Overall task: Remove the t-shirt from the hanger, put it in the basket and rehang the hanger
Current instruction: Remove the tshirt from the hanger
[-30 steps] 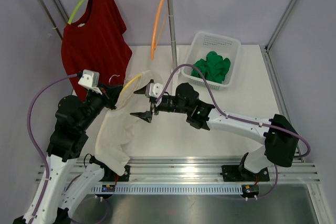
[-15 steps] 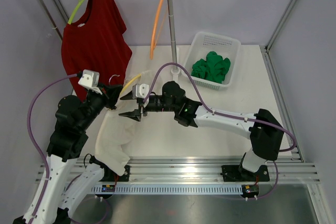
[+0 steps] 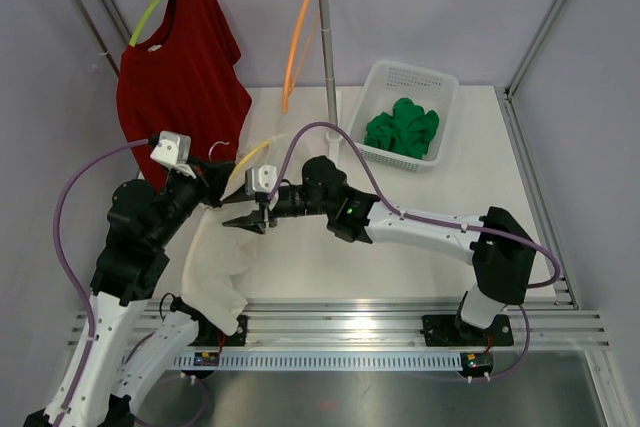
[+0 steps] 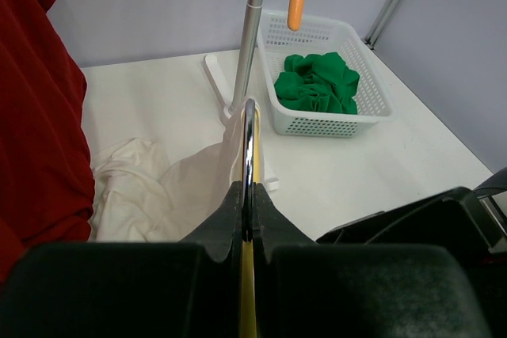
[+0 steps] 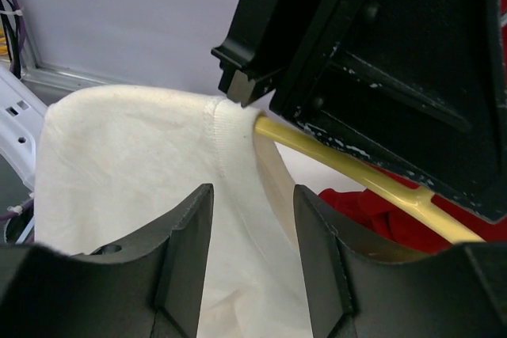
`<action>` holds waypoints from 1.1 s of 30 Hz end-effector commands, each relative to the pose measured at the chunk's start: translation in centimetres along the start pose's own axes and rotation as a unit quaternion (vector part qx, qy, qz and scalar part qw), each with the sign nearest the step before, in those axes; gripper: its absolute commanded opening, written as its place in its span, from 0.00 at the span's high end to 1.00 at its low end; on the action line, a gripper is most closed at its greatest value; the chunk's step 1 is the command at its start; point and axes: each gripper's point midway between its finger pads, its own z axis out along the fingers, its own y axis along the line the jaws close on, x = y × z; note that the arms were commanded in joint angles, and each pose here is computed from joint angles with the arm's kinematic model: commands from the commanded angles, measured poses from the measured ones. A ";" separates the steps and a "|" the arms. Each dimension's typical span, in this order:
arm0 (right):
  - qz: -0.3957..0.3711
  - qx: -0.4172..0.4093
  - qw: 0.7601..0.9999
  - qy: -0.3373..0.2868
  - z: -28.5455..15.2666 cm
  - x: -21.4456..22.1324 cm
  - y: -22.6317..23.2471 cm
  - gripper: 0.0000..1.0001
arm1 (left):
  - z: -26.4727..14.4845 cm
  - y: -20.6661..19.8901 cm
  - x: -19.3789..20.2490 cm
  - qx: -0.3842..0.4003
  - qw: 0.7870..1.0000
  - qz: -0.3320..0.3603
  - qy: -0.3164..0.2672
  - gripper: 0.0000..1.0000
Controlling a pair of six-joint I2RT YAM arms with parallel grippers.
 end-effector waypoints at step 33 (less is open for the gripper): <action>-0.001 0.377 0.926 0.013 -9.4 -6.3 -14.4 1.00 | -0.8 -3.1 -4.5 0.074 0.993 0.004 -0.091 1.00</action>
